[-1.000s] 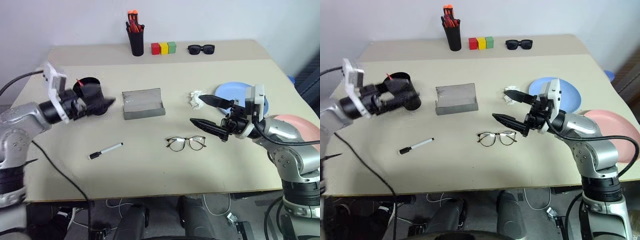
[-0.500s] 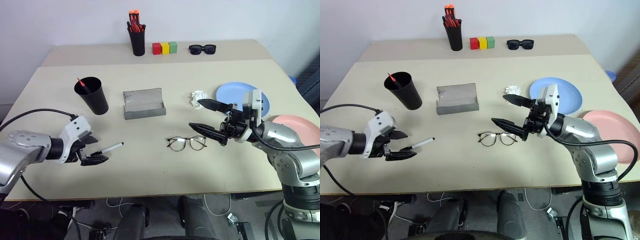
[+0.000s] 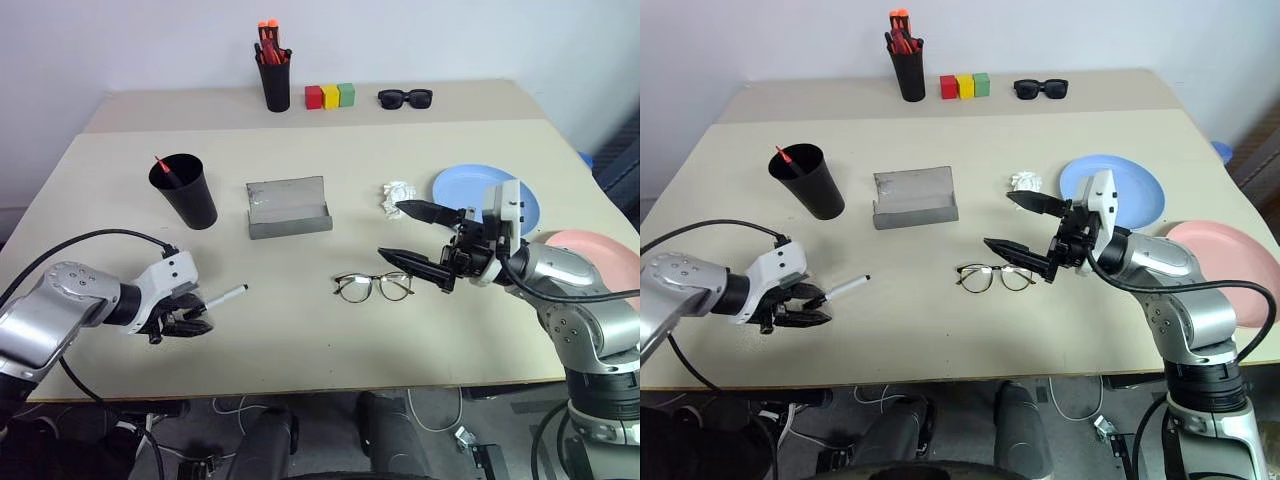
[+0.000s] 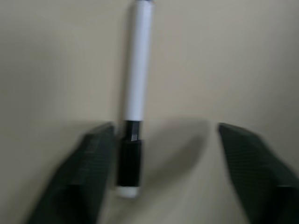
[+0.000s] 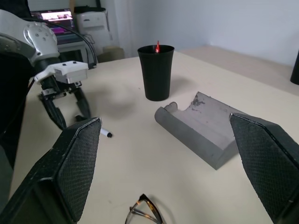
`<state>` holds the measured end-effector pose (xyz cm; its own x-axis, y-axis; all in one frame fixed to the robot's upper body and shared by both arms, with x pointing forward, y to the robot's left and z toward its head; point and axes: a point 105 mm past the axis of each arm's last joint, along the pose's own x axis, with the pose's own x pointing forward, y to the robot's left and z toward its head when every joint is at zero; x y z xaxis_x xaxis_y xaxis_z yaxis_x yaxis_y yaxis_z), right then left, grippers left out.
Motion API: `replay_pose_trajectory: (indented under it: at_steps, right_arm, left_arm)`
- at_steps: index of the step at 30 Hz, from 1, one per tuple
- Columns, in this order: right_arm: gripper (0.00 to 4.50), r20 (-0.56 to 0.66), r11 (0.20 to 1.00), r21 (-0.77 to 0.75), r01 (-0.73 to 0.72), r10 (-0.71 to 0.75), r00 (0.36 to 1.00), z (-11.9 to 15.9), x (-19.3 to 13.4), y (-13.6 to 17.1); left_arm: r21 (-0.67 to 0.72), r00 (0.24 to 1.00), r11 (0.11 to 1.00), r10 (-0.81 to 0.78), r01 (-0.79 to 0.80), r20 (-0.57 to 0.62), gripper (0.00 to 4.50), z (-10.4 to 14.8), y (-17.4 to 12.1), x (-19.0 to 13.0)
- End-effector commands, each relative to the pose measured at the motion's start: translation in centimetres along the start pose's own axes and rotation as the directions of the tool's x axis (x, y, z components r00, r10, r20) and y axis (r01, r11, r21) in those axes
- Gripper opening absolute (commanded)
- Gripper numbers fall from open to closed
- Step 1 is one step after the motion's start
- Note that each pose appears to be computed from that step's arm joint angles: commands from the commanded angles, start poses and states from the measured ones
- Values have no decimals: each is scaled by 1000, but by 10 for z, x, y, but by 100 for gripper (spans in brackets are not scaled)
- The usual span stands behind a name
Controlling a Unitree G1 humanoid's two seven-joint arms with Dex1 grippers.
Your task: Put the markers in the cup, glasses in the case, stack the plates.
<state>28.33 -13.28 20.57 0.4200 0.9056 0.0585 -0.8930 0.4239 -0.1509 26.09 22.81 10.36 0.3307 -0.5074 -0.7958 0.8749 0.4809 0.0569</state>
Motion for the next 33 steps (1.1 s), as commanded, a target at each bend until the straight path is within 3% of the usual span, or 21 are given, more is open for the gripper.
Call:
replay_pose_trajectory:
  at_steps: [1,3,9,12,14,16,20,23,27,33]
  right_arm:
    - [450,16,998,-60,-1,2,1000,11,-2,2]
    - [450,15,998,-62,5,-4,1000,10,-3,1]
    - [450,16,998,-68,14,-13,1000,9,-2,-1]
    - [450,15,997,-73,18,-17,1000,9,-2,-3]
    - [450,14,997,-75,17,-16,1000,9,-2,-3]
    - [450,12,997,-77,16,-16,1000,8,-2,-3]
    - [450,13,997,-81,16,-15,1000,8,0,-4]
    - [450,17,996,-83,16,-14,1000,9,0,-5]
    - [450,41,997,-73,24,-21,999,12,1,-6]
    - [450,33,996,-84,31,-28,999,13,-1,-7]
  left_arm:
    - [-12,999,999,-31,31,-25,117,-4,-2,-1]
    - [-14,999,1000,-17,17,-32,6,-5,2,-1]
    - [3,998,1000,28,-28,51,2,11,12,4]
    - [21,964,990,128,-137,231,2,45,30,2]
    - [9,884,966,234,-260,405,2,79,50,-8]
    - [-14,746,915,338,-403,574,2,113,70,-29]
    - [-71,496,835,391,-546,775,2,153,86,-63]
    - [-168,309,778,424,-605,851,2,171,96,-86]
    - [-341,93,705,499,-622,862,2,179,115,-112]
    - [-479,-51,576,603,-663,796,2,151,130,-125]
